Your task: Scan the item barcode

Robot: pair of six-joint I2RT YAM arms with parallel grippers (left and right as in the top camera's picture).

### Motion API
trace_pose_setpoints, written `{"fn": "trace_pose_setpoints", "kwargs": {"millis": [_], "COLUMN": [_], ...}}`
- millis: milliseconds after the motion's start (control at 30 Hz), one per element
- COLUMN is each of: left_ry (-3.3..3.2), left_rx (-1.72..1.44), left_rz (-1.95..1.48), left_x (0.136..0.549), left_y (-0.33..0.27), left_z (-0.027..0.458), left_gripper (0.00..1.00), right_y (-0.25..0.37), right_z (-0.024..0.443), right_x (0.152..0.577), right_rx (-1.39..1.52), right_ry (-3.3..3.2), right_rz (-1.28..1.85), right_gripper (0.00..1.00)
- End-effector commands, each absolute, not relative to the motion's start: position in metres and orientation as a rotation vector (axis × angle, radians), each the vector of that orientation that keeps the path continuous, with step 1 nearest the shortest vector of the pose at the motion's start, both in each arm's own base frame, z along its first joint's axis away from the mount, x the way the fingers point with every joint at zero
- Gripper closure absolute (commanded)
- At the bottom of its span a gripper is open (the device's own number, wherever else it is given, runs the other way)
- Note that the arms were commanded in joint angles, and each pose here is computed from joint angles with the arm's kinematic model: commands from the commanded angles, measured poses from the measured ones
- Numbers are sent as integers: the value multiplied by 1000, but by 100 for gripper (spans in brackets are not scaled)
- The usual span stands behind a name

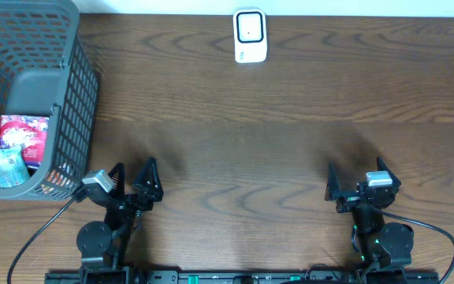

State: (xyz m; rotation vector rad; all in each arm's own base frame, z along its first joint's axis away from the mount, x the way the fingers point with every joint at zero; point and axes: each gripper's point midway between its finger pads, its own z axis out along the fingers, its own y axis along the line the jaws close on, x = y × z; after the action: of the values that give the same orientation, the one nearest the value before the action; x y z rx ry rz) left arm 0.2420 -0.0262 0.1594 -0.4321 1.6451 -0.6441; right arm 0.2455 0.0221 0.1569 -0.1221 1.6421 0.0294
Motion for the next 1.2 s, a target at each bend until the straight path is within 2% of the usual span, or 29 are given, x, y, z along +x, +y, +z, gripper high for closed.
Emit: {"fn": "trace_pose_setpoints", "kwargs": {"millis": [0, 200, 500, 700, 1000, 1167], "left_ry": [1647, 1610, 1322, 1259, 1199, 1165], "left_rx": [-621, -636, -426, -382, -223, -282], "left_rz": [-837, -916, -963, -963, -795, -717], "left_x": [242, 241, 234, 227, 215, 218], "left_y": [-31, -36, -40, -40, -40, -24], "left_z": [146, 156, 236, 258, 296, 316], "left_gripper": [2, 2, 2, 2, 2, 2], "right_y": [19, 19, 19, 19, 19, 19], "right_z": [156, 156, 156, 156, 156, 156], "right_x": [246, 246, 245, 246, 245, 246], "right_rx": [-119, -119, -119, -119, -119, -119], "right_ry": [1643, 1643, 1643, 1643, 1643, 1643], "right_rz": [13, 13, 13, 13, 13, 13], "right_gripper": [1, 1, 1, 1, 1, 1]}}
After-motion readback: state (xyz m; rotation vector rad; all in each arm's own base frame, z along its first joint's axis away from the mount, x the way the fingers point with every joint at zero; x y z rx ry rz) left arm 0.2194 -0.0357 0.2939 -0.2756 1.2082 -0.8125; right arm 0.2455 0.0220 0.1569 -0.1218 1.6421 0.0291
